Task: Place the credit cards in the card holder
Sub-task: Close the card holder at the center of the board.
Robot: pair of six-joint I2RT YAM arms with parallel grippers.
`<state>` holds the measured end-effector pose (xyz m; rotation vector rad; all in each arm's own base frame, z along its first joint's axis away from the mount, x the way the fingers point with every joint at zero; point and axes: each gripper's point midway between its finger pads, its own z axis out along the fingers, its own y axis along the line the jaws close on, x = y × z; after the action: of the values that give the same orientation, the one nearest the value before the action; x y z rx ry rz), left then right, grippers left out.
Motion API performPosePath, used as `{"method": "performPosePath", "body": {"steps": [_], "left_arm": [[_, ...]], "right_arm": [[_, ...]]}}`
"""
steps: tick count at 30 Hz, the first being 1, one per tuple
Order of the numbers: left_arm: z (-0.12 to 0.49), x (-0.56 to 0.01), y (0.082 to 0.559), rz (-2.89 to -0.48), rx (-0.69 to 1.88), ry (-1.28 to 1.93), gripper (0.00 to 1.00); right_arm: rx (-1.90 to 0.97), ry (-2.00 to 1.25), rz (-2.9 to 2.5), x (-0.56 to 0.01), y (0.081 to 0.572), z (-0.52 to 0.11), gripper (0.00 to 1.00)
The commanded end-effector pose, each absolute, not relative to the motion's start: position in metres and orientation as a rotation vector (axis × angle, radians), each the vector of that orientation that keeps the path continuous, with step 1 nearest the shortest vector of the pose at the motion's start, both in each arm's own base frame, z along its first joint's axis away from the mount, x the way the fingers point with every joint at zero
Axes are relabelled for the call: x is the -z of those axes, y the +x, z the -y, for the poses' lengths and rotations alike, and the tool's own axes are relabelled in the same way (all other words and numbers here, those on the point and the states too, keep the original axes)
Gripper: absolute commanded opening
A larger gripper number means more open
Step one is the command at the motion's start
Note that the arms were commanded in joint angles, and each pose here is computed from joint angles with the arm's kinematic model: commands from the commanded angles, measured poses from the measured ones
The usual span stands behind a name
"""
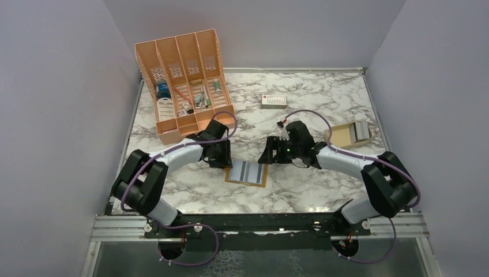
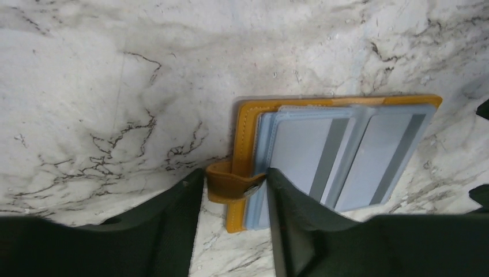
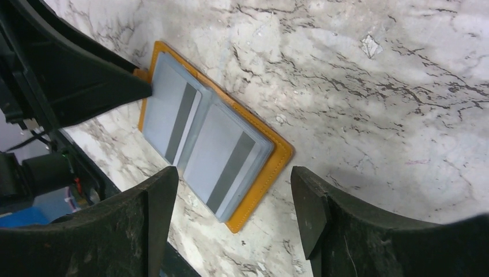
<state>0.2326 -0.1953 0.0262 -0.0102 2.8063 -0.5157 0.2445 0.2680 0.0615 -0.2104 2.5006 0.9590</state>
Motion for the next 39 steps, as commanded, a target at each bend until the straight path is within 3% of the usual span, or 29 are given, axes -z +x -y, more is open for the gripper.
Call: {"method": "performPosePath", "body": {"steps": [1, 4, 6, 12, 16, 19, 22, 28, 39], "left_arm": [[0.193, -0.020, 0.239, -2.816, 0.471, 0.001, 0.30], [0.201, -0.033, 0.243, -2.777, 0.531, 0.069, 0.09], [0.209, -0.046, 0.246, -2.737, 0.592, 0.139, 0.00], [0.235, -0.089, 0.249, -2.533, 0.811, 0.419, 0.00], [0.234, -0.110, 0.253, -2.324, 0.806, 0.568, 0.00], [0.232, -0.120, 0.255, -2.239, 0.783, 0.619, 0.00], [0.233, -0.119, 0.254, -2.219, 0.788, 0.653, 0.00], [0.236, -0.116, 0.253, -2.215, 0.804, 0.690, 0.00], [0.242, -0.128, 0.249, -2.081, 0.840, 0.820, 0.00]], "right_arm": [[-0.919, -0.363, -2.420, -0.056, 0.247, -0.265, 0.73], [-0.992, -0.594, -2.269, -0.070, 0.249, -0.280, 0.75], [-1.008, -0.727, -2.202, -0.080, 0.254, -0.290, 0.74], [-0.962, -0.989, -2.063, -0.090, 0.262, -0.296, 0.75], [-0.951, -1.140, -2.024, -0.080, 0.270, -0.297, 0.76], [-1.123, -1.205, -1.978, -0.085, 0.278, -0.299, 0.74], [-1.367, -1.267, -1.806, -0.102, 0.269, -0.305, 0.74], [-1.520, -1.316, -1.756, -0.083, 0.260, -0.313, 0.74], [-1.432, -1.371, -1.789, -0.063, 0.283, -0.326, 0.75]]}}
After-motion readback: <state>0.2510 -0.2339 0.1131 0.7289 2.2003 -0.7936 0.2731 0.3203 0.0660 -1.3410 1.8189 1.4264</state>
